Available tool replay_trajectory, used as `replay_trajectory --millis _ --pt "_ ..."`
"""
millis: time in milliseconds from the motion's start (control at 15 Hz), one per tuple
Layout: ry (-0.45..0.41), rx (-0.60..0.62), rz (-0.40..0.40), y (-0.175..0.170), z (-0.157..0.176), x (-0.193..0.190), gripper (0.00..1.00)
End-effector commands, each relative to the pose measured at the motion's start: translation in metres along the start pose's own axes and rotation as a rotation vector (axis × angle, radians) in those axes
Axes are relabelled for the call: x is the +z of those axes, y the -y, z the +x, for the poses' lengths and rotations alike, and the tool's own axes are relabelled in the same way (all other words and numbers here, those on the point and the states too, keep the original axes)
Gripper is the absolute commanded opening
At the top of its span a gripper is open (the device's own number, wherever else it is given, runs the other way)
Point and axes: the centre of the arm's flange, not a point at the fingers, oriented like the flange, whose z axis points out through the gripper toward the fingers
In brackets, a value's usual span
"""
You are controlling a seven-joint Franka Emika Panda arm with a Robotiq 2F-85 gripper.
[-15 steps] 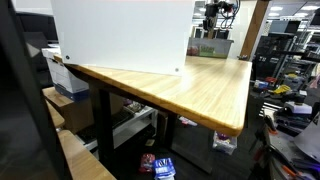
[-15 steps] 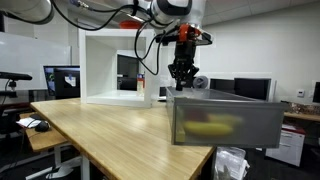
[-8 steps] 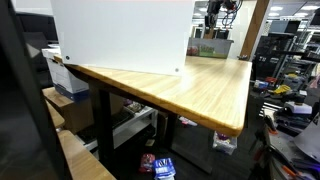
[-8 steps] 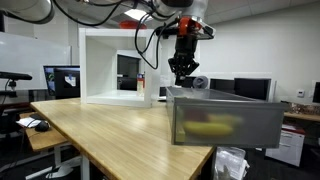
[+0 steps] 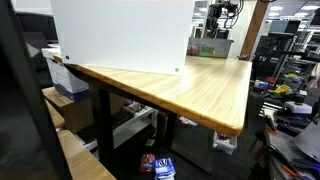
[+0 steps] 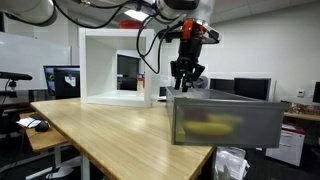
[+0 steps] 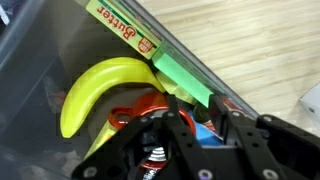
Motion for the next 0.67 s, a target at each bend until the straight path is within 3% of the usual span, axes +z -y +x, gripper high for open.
replay_trajectory --millis 0,400,600 --pt "0.019 0.048 0.003 -0.017 0.005 0.000 0.67" --pt "0.027 0.064 -0.043 -0.037 0.011 0.008 0.97" --pt "0.045 0.032 -0.072 -0.040 0.015 0.011 1.00"
